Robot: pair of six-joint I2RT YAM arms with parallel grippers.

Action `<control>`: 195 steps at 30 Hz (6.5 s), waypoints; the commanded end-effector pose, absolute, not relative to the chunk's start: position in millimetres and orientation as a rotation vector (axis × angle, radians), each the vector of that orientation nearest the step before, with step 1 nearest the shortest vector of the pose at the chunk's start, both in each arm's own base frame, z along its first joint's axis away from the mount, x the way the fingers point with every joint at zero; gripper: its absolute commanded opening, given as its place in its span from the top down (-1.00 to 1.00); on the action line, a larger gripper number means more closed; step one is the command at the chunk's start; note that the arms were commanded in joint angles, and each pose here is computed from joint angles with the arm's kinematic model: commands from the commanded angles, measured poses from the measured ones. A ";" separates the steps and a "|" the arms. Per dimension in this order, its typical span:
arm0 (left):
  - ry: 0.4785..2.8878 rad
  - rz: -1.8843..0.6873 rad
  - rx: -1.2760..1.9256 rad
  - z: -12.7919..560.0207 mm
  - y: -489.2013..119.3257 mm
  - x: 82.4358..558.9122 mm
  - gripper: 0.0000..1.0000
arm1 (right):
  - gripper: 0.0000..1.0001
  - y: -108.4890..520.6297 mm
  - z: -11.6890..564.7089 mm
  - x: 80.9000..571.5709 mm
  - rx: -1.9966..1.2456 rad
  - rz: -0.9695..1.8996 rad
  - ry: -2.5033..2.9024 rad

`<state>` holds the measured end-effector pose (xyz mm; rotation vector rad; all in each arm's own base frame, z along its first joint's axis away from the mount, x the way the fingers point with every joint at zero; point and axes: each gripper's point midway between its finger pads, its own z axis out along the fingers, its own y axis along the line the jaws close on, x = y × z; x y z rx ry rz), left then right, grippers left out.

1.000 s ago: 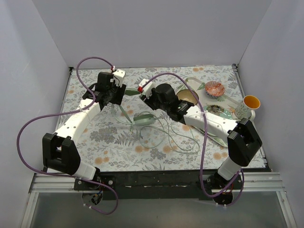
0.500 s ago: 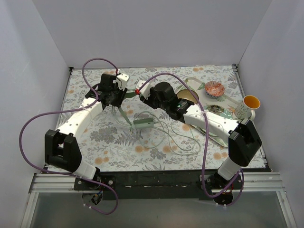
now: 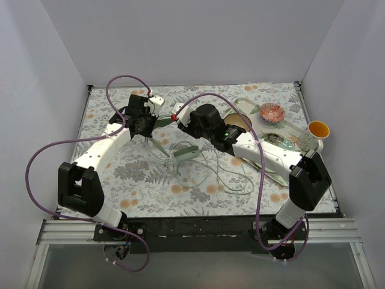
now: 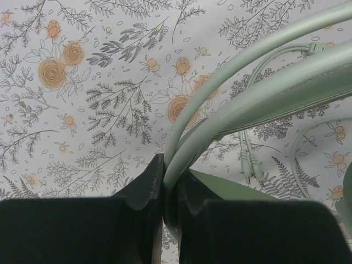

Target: Wrap the headphones

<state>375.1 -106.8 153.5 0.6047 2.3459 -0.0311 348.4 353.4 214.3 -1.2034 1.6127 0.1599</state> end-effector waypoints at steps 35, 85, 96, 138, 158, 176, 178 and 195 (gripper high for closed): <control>1.987 -0.622 -0.027 388.1 -64.1 404.7 1.00 | -0.97 289.5 262.2 317.4 -0.889 0.457 1.365; 1.943 -1.112 -0.150 388.0 -102.1 399.7 1.00 | 0.97 478.9 147.3 363.0 -1.097 0.638 1.927; 1.870 -0.732 -0.322 372.2 -45.9 461.3 1.00 | 0.97 440.6 121.1 282.3 -1.240 0.532 2.038; 2.055 -0.064 0.844 186.4 -163.6 361.9 1.00 | 0.97 297.8 282.8 354.9 -1.116 -0.124 1.831; 2.144 -0.289 0.734 203.8 -178.7 363.0 1.00 | 0.97 290.7 304.1 343.1 -1.114 -0.006 1.730; 2.079 -0.469 0.958 210.7 -217.1 312.3 1.00 | 0.97 348.0 299.9 380.3 -1.213 0.147 1.682; 2.055 -0.537 0.981 217.2 -223.6 304.2 1.00 | 0.97 345.1 294.6 384.5 -1.197 0.226 1.705; 2.003 -0.799 0.772 307.5 -248.0 297.3 1.00 | 0.57 346.2 265.2 371.4 -1.104 0.873 1.713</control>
